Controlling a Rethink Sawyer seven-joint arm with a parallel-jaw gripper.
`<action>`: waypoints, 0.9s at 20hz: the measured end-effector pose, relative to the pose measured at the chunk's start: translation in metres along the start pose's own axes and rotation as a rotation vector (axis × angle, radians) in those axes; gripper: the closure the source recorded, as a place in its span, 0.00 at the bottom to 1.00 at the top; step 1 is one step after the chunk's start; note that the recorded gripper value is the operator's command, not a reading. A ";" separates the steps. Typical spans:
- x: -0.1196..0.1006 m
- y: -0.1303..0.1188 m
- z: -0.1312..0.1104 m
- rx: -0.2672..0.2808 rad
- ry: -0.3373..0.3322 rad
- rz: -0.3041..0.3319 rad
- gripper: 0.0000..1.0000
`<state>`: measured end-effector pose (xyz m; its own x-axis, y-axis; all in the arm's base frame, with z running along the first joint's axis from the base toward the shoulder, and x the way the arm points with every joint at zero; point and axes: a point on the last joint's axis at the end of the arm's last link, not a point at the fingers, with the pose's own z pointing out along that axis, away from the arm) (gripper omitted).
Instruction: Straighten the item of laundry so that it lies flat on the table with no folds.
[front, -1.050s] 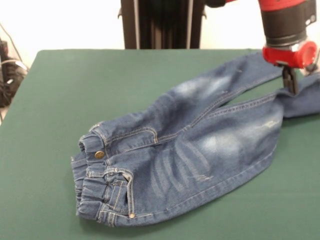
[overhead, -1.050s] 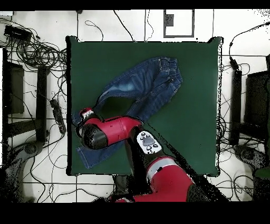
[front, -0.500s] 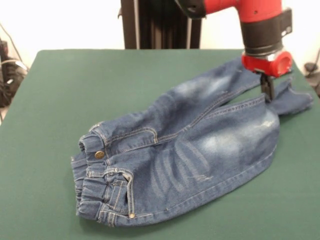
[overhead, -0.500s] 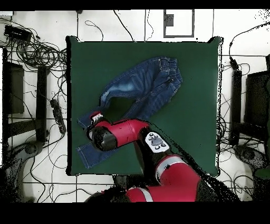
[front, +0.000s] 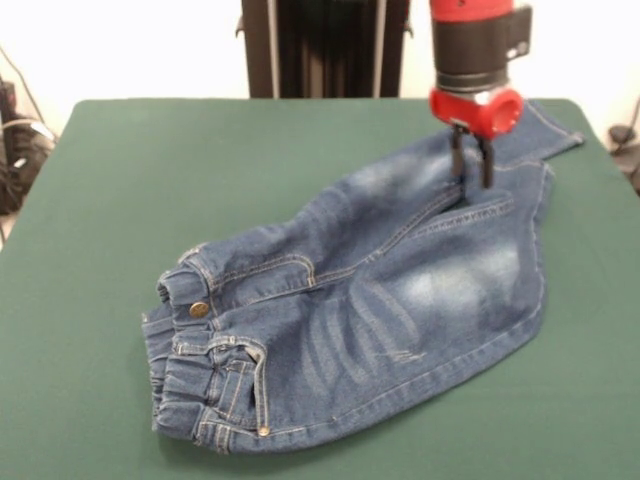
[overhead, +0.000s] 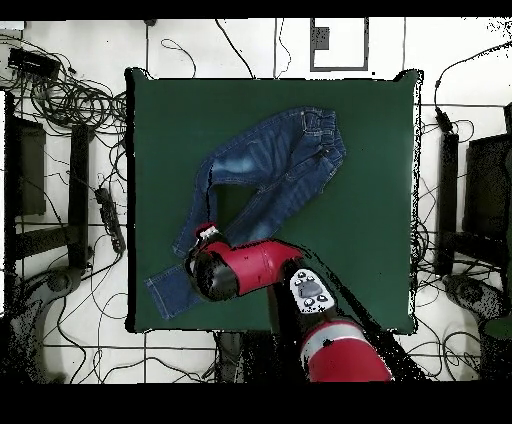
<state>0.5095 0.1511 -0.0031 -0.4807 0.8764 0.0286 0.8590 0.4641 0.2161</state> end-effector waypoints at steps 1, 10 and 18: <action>-0.002 -0.002 -0.001 0.003 -0.008 -0.004 0.00; -0.008 -0.016 -0.011 0.036 -0.079 -0.053 0.00; -0.021 -0.008 -0.028 0.014 -0.089 -0.035 0.00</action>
<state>0.5077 0.1255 0.0214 -0.4932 0.8674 -0.0660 0.8448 0.4956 0.2015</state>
